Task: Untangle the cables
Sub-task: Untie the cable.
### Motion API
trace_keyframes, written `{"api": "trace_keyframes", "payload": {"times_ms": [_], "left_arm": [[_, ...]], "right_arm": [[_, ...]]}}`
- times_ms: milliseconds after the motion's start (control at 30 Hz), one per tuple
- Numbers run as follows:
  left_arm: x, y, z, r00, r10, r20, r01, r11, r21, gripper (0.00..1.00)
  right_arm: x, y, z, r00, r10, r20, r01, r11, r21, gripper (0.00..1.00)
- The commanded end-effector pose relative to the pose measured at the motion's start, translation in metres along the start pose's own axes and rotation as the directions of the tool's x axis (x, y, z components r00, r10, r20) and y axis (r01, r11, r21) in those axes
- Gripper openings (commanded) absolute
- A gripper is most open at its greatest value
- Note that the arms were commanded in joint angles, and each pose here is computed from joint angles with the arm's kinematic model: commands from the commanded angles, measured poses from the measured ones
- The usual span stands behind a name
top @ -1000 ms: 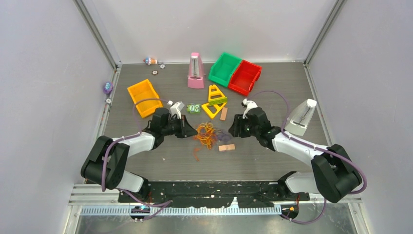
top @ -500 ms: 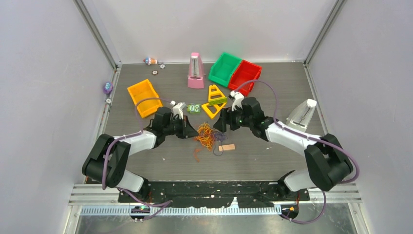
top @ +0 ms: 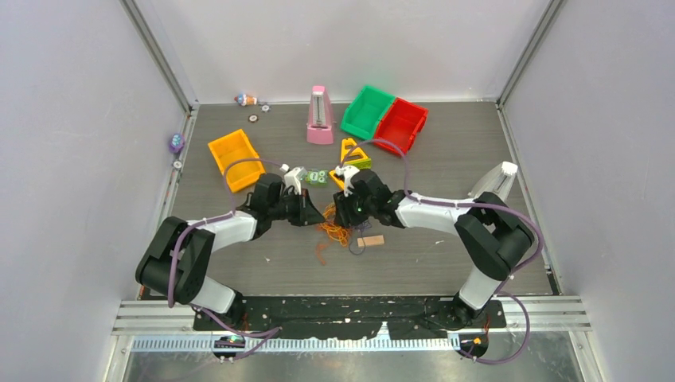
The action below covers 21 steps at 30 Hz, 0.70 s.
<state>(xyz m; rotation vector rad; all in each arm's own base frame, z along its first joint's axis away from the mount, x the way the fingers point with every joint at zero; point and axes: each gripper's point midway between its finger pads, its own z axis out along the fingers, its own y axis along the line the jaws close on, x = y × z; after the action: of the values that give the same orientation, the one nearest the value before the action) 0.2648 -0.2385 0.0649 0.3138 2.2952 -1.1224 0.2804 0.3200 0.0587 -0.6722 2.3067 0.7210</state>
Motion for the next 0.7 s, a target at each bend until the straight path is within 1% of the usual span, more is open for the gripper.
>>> {"api": "trace_keyframes", "payload": {"times_ms": [0,33,67,100,133,167,200,233,267,300,333,400,433,467,533,633,667], "left_arm": [[-0.013,-0.007,-0.002,0.999,0.046,0.029,-0.047,0.999,0.008,0.0],[-0.014,-0.006,-0.004,0.998,0.05,0.037,-0.05,0.999,-0.005,0.0],[-0.015,-0.005,-0.006,0.997,0.057,0.05,-0.056,0.998,-0.023,0.0],[-0.016,-0.002,-0.009,0.996,0.063,0.063,-0.06,0.997,-0.048,0.0],[-0.02,0.0,-0.014,0.993,0.075,0.089,-0.068,0.995,-0.075,0.0],[-0.023,0.003,-0.018,0.99,0.086,0.113,-0.074,0.991,-0.108,0.0],[-0.024,0.007,-0.023,0.987,0.094,0.133,-0.075,0.987,-0.146,0.0],[-0.026,0.016,-0.029,0.983,0.098,0.155,-0.065,0.977,-0.203,0.0],[-0.028,0.025,-0.035,0.979,0.099,0.178,-0.049,0.963,-0.266,0.0],[-0.029,0.036,-0.042,0.976,0.091,0.196,-0.022,0.943,-0.332,0.0],[-0.031,0.05,-0.051,0.971,0.088,0.224,0.012,0.912,-0.409,0.0],[-0.032,0.063,-0.062,0.965,0.076,0.25,0.057,0.872,-0.485,0.0],[-0.03,0.066,-0.064,0.965,0.07,0.251,0.068,0.863,-0.501,0.0],[-0.031,0.065,-0.063,0.966,0.072,0.249,0.063,0.867,-0.495,0.0],[-0.032,0.052,-0.054,0.971,0.082,0.226,0.023,0.905,-0.426,0.0],[-0.027,0.043,-0.039,0.985,0.064,0.161,-0.003,0.937,-0.35,0.0],[-0.026,0.039,-0.035,0.988,0.064,0.139,-0.016,0.945,-0.325,0.0]], "right_arm": [[0.02,-0.034,-0.005,0.999,-0.005,-0.038,0.013,0.978,0.209,0.35],[0.025,-0.046,-0.008,0.999,-0.006,-0.039,0.016,0.963,0.268,0.21],[0.024,-0.051,-0.015,1.0,-0.001,-0.03,0.009,0.954,0.299,0.15],[0.026,-0.064,-0.022,1.0,0.003,-0.02,0.005,0.931,0.366,0.08],[0.022,-0.068,-0.031,1.0,0.017,0.005,-0.017,0.919,0.393,0.07],[0.024,-0.082,-0.039,0.999,0.031,0.018,-0.036,0.896,0.443,0.06],[0.016,-0.084,-0.049,0.996,0.052,0.066,-0.077,0.888,0.453,0.06],[0.02,-0.099,-0.058,0.993,0.081,0.086,-0.113,0.868,0.484,0.05],[0.011,-0.107,-0.07,0.982,0.12,0.146,-0.178,0.854,0.49,0.05],[0.01,-0.111,-0.081,0.973,0.139,0.184,-0.213,0.849,0.484,0.05],[0.011,-0.122,-0.087,0.958,0.187,0.218,-0.273,0.829,0.488,0.05],[0.015,-0.136,-0.1,0.934,0.234,0.269,-0.342,0.801,0.491,0.05],[0.017,-0.138,-0.105,0.927,0.244,0.286,-0.36,0.795,0.488,0.05],[0.02,-0.141,-0.107,0.925,0.252,0.286,-0.366,0.795,0.484,0.05],[0.017,-0.137,-0.108,0.927,0.244,0.285,-0.355,0.814,0.459,0.05],[0.012,-0.129,-0.105,0.933,0.236,0.272,-0.336,0.844,0.418,0.06],[0.011,-0.123,-0.103,0.936,0.236,0.262,-0.326,0.862,0.388,0.12]]}}
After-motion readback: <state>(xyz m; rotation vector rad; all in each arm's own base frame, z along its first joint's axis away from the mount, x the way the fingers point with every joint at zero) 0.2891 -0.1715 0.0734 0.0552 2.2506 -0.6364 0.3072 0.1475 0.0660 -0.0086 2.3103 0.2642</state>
